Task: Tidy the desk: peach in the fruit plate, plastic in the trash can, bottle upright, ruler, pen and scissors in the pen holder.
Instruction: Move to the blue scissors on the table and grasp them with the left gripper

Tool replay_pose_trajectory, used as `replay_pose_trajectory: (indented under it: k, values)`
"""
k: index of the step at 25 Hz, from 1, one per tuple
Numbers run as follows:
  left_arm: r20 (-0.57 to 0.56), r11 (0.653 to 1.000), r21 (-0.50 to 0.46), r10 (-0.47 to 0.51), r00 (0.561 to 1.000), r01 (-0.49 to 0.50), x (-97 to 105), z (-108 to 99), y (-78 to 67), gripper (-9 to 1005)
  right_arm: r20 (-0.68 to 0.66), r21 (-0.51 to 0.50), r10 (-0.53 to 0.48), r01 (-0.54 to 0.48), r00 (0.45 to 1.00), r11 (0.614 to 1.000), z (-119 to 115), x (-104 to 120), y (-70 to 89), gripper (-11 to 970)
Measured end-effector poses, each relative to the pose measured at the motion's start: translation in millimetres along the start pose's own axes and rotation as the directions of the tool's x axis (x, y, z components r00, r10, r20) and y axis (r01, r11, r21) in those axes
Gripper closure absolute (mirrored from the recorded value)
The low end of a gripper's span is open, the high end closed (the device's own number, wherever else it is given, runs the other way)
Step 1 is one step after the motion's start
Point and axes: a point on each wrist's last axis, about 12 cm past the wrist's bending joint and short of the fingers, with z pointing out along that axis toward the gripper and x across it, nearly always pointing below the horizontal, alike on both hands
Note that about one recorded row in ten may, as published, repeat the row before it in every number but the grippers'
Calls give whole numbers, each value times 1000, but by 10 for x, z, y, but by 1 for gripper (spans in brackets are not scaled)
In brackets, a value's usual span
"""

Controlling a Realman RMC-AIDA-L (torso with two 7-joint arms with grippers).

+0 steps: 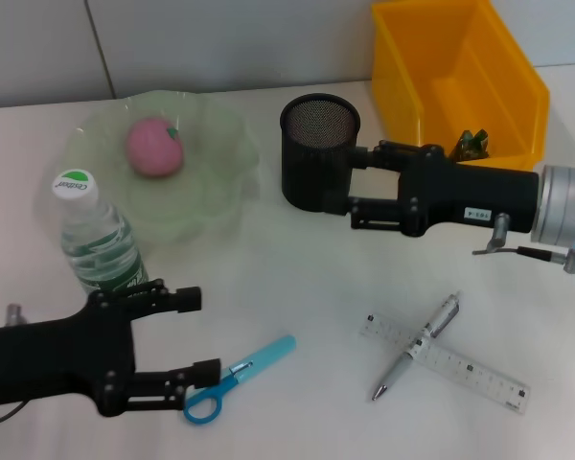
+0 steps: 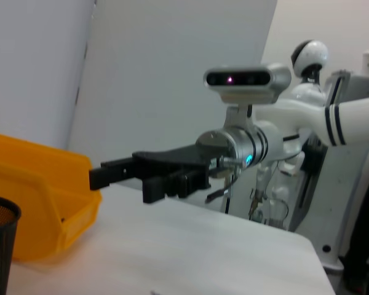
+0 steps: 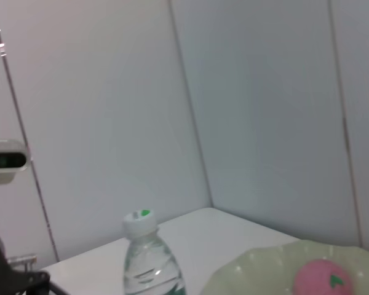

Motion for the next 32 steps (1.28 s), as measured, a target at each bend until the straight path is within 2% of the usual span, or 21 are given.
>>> replay_pose_trajectory:
  k: [5, 12, 16, 19, 23, 27, 32]
  values:
    - [-33, 1000, 14, 14, 999, -14, -11, 144, 88, 132, 25, 79, 69, -71, 997, 994, -61, -11, -95, 184]
    - [-39, 999, 29, 29, 999, -28, -41, 165, 105, 133, 54, 109, 109, -115, 993, 987, -102, -23, -133, 184]
    - [-36, 999, 35, 35, 999, -34, -74, 180, 119, 133, 13, 56, 94, -94, 995, 994, -146, -21, -88, 184]
    - [-34, 999, 36, 36, 999, -35, -94, 188, 133, 132, -80, -22, 68, -70, 994, 997, -251, -7, -29, 184]
    - [-32, 999, 36, 35, 999, -34, -114, 197, 145, 132, -195, -105, 82, -104, 977, 989, -436, -29, -12, 184]
    - [-37, 999, 39, 27, 999, -25, -167, 217, 173, 132, -255, -150, 83, -124, 963, 981, -563, -61, -4, 184]
    - [-68, 999, 39, 2, 998, 1, -350, 215, 227, 132, -312, -161, 76, -132, 947, 978, -646, -29, 11, 184]
